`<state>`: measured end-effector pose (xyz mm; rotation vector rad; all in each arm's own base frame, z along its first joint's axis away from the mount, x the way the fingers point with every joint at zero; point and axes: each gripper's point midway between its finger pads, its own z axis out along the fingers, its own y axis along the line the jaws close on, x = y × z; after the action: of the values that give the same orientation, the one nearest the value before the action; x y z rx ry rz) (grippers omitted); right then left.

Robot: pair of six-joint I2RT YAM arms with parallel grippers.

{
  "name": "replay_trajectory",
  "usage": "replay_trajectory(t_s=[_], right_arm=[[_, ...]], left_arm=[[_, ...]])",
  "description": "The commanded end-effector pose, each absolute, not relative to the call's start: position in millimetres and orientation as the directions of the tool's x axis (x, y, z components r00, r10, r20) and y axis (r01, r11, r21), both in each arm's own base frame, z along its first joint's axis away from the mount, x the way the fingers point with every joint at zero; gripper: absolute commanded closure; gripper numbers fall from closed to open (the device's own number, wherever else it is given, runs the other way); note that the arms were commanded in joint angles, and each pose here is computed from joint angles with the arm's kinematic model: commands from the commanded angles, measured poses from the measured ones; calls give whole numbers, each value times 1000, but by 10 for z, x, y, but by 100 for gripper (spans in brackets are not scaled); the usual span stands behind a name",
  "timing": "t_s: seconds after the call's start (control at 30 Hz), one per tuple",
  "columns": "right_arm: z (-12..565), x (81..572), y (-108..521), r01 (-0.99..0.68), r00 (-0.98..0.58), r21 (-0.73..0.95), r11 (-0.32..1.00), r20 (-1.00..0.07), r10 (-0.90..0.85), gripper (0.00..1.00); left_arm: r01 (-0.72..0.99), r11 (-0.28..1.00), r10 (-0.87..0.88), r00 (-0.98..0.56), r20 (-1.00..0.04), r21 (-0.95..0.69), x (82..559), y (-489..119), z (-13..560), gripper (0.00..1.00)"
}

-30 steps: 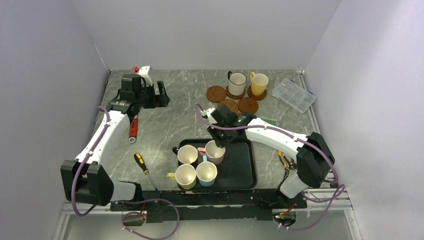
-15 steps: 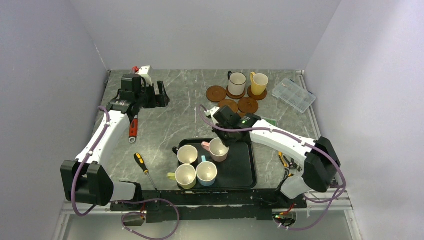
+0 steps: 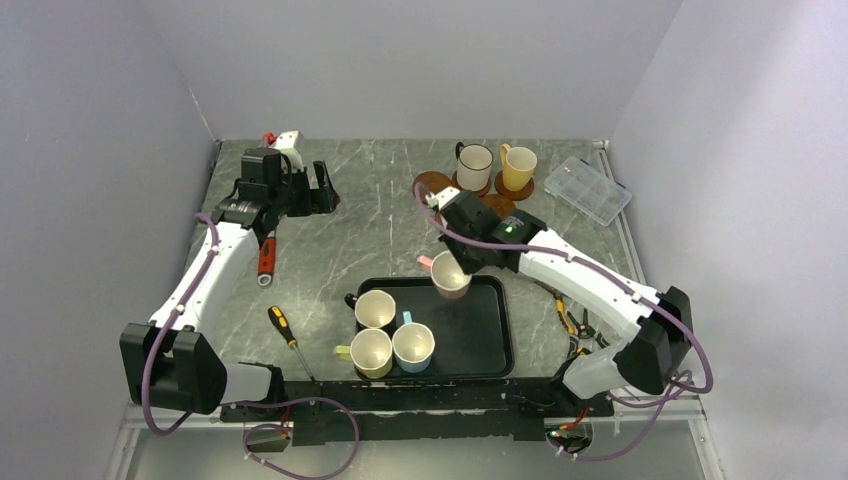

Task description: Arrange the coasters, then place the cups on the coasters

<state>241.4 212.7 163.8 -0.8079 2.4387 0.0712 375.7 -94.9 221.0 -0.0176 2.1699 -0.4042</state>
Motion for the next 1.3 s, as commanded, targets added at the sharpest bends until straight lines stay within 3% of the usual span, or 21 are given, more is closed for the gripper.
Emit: replay_trajectory(t_s=[0.0,0.27,0.6,1.27], right_arm=[[2218,2893,2131,-485,-596,-108,868,-686,-418,100],[2550,3823,2108,-423,-540,-94,901,-772,-334,100],[2641,4808,2233,-412,-523,-77,908,-796,-304,100],[2091,5599,2462,-326,-573,30,945,-802,-172,100]], left_arm=[[149,943,-175,-540,-823,-299,3774,-949,2406,7],[132,953,-163,-534,-830,-272,3779,-891,2396,7],[135,955,-153,-535,-831,-263,3785,-884,2397,7],[144,952,-150,-552,-820,-270,3790,-914,2367,7]])
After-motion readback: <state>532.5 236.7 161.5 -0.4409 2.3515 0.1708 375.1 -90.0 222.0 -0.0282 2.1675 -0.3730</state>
